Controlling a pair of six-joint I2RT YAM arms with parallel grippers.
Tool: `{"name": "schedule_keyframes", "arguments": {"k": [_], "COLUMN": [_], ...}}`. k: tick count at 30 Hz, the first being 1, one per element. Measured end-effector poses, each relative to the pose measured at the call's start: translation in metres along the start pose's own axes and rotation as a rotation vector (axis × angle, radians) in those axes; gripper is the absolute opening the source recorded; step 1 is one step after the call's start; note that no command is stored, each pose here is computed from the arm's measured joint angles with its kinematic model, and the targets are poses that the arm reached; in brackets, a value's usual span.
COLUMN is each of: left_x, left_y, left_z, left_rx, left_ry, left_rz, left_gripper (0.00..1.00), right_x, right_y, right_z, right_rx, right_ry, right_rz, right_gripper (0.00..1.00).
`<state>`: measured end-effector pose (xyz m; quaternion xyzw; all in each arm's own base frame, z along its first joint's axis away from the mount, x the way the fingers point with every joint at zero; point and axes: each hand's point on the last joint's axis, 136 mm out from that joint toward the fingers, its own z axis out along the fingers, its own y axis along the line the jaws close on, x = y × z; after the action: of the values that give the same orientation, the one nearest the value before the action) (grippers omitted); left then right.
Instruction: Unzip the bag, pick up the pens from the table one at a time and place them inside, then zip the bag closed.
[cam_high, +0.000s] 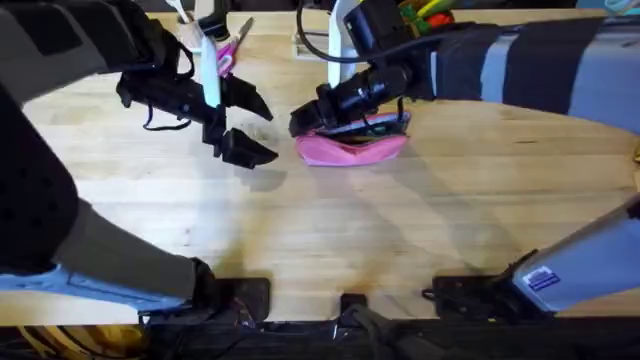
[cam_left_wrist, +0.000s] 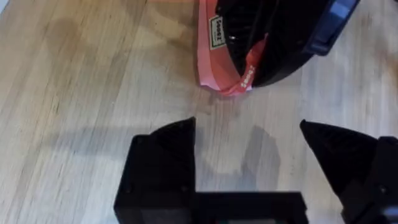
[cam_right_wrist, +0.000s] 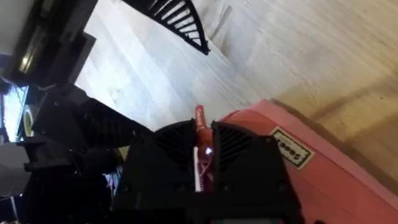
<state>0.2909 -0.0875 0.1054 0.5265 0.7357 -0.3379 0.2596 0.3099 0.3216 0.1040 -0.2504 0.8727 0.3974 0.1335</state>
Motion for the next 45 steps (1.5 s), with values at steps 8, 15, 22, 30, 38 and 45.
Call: {"name": "schedule_keyframes", "arguments": {"k": [8, 15, 22, 30, 38, 45], "left_x": [-0.001, -0.014, -0.030, -0.044, -0.038, -0.031], "left_y": [0.000, 0.004, 0.005, -0.001, -0.005, -0.006], "left_z": [0.000, 0.003, 0.019, 0.025, 0.047, 0.067], "left_rx": [0.000, -0.008, 0.028, 0.060, 0.132, 0.191], "left_ry": [-0.006, -0.066, -0.135, -0.192, -0.182, -0.198], "left_rz": [0.000, 0.040, 0.089, 0.113, 0.082, 0.050], "left_gripper": [0.993, 0.993, 0.993, 0.993, 0.993, 0.993], "right_x": [-0.002, -0.024, -0.032, -0.028, -0.028, -0.028], "right_y": [-0.005, 0.013, 0.022, 0.022, 0.021, 0.022], "right_z": [-0.006, -0.032, -0.044, -0.044, -0.044, -0.044], "right_rx": [0.001, -0.005, -0.003, 0.000, 0.000, 0.000], "right_ry": [-0.007, -0.080, -0.111, -0.098, -0.098, -0.098], "right_rz": [0.035, -0.010, -0.033, -0.022, -0.021, -0.022], "right_gripper": [0.032, 0.028, 0.028, 0.028, 0.029, 0.029]}}
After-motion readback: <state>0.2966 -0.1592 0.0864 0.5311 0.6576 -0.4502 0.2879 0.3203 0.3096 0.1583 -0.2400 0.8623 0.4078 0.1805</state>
